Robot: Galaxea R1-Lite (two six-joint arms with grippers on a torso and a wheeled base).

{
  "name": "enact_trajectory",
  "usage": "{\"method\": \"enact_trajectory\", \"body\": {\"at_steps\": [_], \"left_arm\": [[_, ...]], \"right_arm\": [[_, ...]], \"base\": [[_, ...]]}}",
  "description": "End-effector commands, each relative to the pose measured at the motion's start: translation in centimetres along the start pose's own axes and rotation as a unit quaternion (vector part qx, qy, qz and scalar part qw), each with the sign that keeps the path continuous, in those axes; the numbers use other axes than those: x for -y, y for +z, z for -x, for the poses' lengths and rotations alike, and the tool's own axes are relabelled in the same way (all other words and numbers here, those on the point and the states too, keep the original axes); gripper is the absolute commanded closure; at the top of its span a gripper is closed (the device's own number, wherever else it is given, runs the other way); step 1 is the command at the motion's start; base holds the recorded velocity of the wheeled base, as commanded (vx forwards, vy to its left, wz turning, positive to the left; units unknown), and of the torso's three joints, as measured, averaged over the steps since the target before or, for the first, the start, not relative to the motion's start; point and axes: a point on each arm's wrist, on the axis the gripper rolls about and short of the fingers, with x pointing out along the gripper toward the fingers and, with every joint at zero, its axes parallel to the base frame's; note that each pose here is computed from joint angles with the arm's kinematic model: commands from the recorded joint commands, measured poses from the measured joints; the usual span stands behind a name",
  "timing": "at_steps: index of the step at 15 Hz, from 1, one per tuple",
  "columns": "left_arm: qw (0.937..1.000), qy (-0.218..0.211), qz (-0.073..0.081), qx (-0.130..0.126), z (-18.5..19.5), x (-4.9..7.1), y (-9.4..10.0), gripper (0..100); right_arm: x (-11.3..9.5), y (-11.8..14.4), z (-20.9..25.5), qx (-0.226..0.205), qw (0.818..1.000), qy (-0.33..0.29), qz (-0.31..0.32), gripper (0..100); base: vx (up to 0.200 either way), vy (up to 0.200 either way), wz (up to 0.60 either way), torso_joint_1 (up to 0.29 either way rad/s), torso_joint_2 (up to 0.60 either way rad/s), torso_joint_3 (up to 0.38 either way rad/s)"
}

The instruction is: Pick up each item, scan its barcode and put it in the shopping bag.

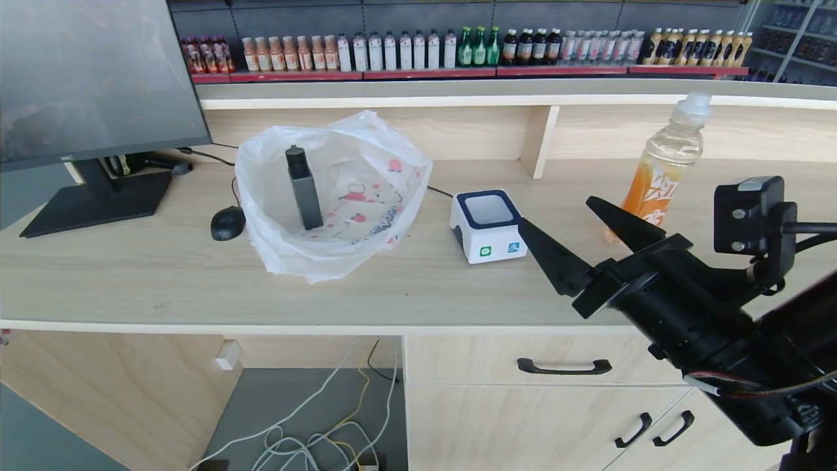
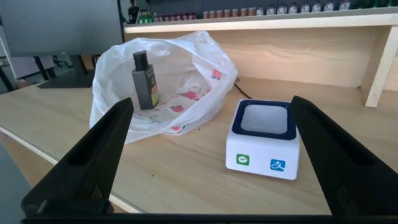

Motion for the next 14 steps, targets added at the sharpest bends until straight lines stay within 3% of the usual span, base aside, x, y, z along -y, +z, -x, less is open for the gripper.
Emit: {"method": "enact_trajectory", "body": {"at_steps": [1, 14], "left_arm": [[1.0000, 0.000, 0.000, 0.000, 0.00, 0.00, 0.00, 0], [1.0000, 0.000, 0.000, 0.000, 0.00, 0.00, 0.00, 0]], "right_arm": [[-0.05, -0.10, -0.23, 0.000, 1.000, 0.000, 0.001, 0], [-0.05, -0.69, -0.37, -0.009, 1.000, 0.000, 0.017, 0]], "base": [[0.000, -0.200, 0.00, 0.007, 0.00, 0.002], [0.000, -0.200, 0.00, 0.004, 0.00, 0.002]]}}
